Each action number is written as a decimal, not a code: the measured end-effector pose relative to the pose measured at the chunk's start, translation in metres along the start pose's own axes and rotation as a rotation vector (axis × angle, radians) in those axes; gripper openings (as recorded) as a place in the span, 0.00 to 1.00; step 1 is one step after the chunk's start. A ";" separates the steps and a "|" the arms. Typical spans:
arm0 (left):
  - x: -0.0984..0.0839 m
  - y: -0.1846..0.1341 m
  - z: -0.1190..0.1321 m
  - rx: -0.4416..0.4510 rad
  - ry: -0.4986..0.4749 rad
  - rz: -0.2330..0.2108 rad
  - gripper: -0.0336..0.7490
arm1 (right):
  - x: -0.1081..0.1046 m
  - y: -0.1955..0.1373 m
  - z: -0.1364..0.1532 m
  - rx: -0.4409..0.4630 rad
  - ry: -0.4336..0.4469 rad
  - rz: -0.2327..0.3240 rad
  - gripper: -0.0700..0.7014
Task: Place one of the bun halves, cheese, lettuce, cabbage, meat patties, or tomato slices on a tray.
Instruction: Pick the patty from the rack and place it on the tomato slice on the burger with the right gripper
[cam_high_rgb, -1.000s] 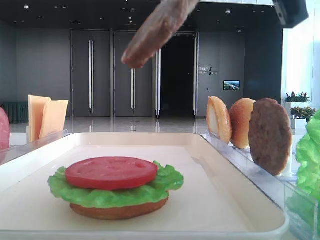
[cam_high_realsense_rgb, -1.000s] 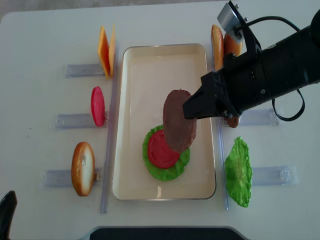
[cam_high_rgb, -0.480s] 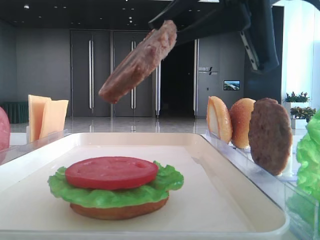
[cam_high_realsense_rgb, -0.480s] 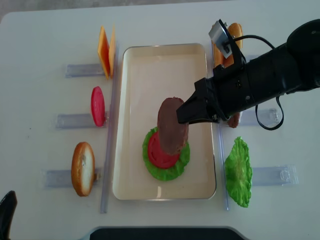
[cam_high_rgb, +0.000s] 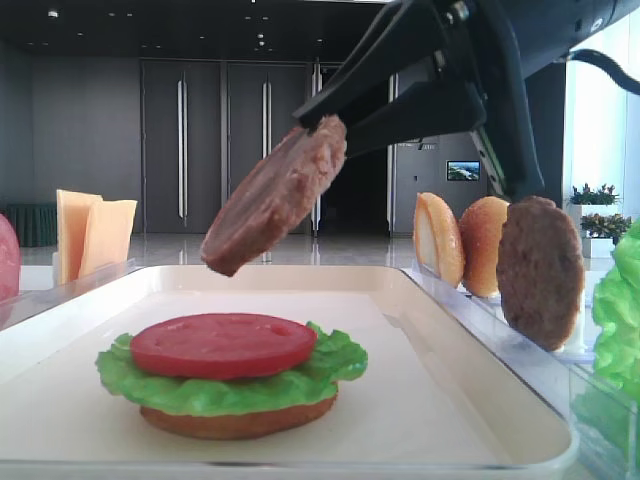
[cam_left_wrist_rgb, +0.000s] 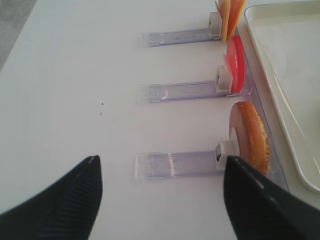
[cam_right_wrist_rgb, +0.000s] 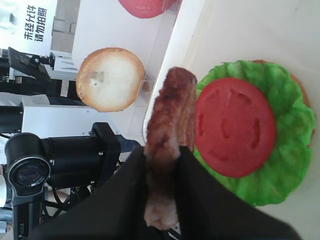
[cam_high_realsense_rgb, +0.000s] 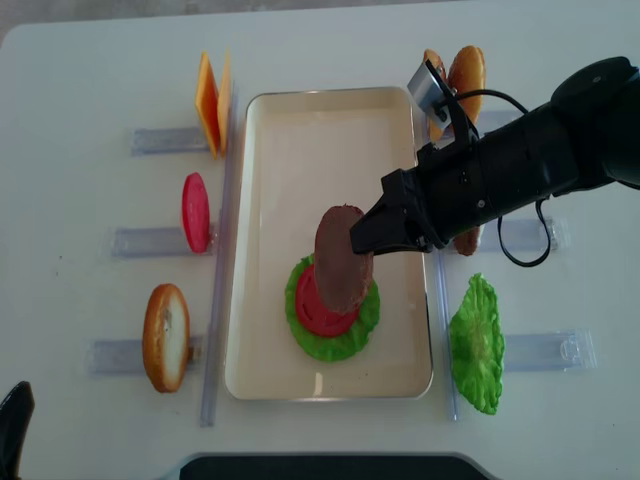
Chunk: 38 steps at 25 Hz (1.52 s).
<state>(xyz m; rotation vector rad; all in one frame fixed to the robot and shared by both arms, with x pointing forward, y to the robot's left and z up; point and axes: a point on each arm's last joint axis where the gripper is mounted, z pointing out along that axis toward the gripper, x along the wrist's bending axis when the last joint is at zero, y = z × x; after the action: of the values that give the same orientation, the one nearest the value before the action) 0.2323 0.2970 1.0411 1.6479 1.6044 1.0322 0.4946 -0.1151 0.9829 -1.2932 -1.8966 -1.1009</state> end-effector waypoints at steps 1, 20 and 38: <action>0.000 0.000 0.000 0.000 0.000 0.000 0.78 | -0.002 0.000 0.001 0.001 -0.003 0.002 0.25; 0.000 0.000 0.000 0.000 0.000 0.000 0.78 | -0.003 0.001 0.016 -0.022 0.007 0.033 0.25; 0.000 0.000 0.000 0.000 0.000 0.000 0.78 | 0.004 -0.003 0.023 -0.006 0.025 0.025 0.25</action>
<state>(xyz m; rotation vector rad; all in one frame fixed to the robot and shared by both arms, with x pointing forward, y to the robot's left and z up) 0.2323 0.2970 1.0411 1.6479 1.6044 1.0322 0.4904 -0.0934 0.9737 -1.2973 -1.8548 -1.1059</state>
